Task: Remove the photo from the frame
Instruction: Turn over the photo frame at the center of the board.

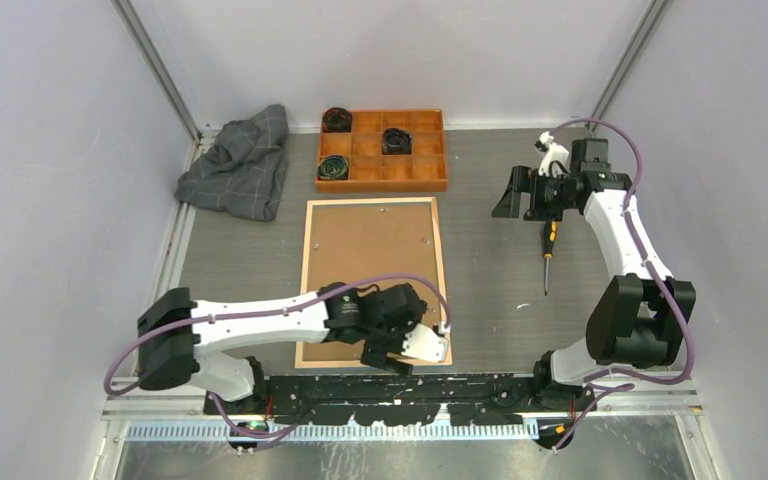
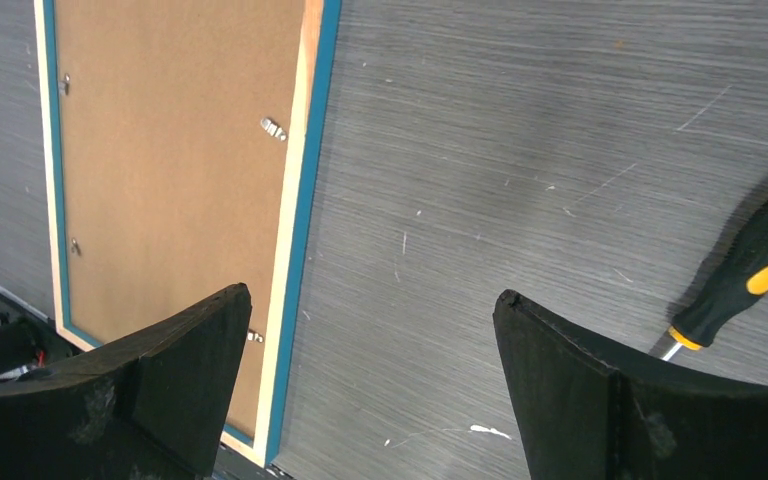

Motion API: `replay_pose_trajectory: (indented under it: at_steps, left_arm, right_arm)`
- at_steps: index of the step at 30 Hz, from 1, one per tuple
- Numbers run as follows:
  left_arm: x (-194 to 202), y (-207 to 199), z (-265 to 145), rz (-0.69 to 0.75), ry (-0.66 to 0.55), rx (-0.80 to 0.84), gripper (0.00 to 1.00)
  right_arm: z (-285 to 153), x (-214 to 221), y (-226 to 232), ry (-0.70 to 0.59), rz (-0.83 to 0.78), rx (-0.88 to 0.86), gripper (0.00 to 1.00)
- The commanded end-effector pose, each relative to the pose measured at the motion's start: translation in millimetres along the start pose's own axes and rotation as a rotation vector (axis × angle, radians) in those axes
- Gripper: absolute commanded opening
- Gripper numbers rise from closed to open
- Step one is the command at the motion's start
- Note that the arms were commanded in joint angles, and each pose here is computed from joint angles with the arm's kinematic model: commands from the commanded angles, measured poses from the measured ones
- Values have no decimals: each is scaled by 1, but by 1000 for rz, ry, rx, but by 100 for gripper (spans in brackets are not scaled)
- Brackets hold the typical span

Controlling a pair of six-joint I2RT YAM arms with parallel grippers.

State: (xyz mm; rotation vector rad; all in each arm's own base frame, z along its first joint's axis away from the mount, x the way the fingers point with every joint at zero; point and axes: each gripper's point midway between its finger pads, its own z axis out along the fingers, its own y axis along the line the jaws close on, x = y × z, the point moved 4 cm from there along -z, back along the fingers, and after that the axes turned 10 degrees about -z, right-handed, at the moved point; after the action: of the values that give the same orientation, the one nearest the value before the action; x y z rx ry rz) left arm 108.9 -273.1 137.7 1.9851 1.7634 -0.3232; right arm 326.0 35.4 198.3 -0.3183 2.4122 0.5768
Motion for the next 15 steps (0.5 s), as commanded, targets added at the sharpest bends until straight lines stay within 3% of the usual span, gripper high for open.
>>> replay_pose_trajectory:
  at_steps: [1, 7, 15]
  left_arm:
    - [-18, -13, 15, 9, 40, 7, 92]
    - [-13, -33, 41, 22, 117, 66, 89]
    - [-10, -47, 55, -5, 162, 115, 85]
  right_arm:
    - [-10, -9, -7, -78, -7, 3, 95]
    - [-15, -7, 0, -104, -66, -32, 95]
    - [-29, -7, 12, -251, -253, -26, 97]
